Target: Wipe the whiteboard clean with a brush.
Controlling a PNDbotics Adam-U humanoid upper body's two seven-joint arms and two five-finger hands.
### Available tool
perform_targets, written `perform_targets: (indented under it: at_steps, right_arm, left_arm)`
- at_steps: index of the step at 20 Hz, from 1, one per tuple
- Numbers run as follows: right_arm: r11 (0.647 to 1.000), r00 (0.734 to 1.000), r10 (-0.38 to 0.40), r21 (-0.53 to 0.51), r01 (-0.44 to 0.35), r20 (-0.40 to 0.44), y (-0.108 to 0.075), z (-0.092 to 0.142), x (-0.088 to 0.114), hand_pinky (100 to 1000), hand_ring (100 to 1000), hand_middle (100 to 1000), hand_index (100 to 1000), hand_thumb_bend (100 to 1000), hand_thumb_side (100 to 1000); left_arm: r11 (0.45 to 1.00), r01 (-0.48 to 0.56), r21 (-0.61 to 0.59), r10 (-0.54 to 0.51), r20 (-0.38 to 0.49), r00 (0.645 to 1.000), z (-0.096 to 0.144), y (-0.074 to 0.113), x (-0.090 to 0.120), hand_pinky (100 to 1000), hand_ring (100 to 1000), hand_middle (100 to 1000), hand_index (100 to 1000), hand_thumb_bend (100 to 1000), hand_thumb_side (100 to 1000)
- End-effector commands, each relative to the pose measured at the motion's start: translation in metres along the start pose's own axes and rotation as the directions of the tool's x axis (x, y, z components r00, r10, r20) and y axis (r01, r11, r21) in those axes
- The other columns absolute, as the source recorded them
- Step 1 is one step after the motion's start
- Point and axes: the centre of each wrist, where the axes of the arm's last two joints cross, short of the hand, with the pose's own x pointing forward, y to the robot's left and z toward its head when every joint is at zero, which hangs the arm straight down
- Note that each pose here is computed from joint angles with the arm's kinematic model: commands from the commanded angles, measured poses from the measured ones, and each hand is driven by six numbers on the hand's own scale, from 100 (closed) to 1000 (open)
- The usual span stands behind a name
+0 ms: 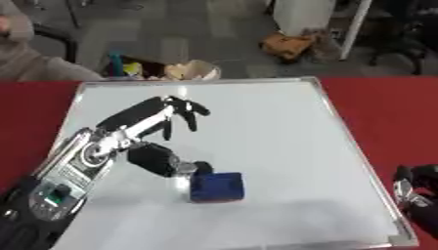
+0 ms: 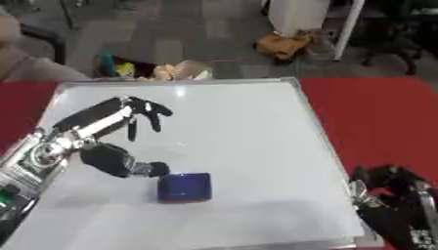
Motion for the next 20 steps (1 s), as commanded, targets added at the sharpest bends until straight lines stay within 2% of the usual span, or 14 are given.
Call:
perform_targets:
  at_steps: [1,7,20]
  right_arm:
    - [1.0,0.999,0.002,0.011,-0.002,0.032,-0.003,-0.002,0.008,173,467,353,483,100,100]
    - [1.0,0.999,-0.001,0.016,0.001,0.033,-0.002,-0.003,0.008,173,467,353,483,100,100]
    - [1.0,0.999,-0.005,0.02,0.005,0.034,-0.001,-0.003,0.009,173,467,354,484,100,100]
  left_arm:
    - [0.997,0.076,-0.004,-0.076,-0.003,0.997,-0.01,-0.001,0.004,428,749,588,867,665,456]
    - [0.994,0.103,-0.022,-0.103,-0.023,0.994,-0.023,-0.017,-0.001,428,750,588,863,666,430]
    - [0.996,0.075,-0.041,-0.077,-0.042,0.996,-0.038,-0.041,-0.006,430,767,605,857,663,419]
